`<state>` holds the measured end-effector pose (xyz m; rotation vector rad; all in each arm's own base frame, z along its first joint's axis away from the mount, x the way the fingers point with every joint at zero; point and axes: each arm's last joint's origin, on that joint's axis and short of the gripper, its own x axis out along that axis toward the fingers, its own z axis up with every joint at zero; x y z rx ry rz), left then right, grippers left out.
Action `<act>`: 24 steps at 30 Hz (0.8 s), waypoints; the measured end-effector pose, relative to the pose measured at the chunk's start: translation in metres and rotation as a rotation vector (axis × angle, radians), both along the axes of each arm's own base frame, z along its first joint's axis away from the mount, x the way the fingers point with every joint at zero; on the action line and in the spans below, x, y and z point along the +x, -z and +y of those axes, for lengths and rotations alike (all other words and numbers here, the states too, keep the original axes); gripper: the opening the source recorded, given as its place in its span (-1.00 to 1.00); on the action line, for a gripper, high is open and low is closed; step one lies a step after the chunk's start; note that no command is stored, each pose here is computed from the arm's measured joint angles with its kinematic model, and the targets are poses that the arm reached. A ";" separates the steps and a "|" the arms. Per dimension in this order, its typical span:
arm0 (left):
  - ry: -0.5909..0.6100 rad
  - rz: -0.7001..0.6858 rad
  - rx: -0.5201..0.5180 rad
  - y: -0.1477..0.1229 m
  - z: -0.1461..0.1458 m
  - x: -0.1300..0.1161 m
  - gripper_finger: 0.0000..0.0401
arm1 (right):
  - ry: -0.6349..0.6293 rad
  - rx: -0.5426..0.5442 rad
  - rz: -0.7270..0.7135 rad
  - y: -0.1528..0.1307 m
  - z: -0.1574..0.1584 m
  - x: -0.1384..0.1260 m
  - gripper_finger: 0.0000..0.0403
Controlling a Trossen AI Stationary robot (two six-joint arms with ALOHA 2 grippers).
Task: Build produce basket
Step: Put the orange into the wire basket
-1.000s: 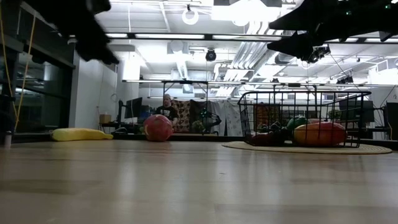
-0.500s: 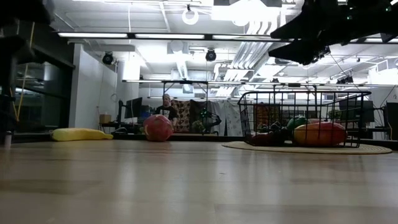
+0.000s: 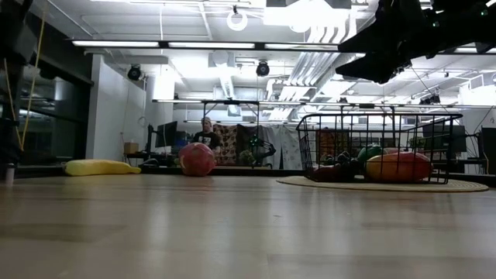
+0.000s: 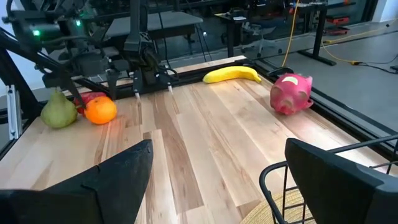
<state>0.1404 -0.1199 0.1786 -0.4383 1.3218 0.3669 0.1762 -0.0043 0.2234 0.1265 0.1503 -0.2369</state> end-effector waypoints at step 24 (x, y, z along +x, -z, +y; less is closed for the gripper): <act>0.099 0.073 0.070 0.020 -0.005 0.013 0.39 | 0.000 -0.001 0.032 0.003 0.000 -0.001 0.76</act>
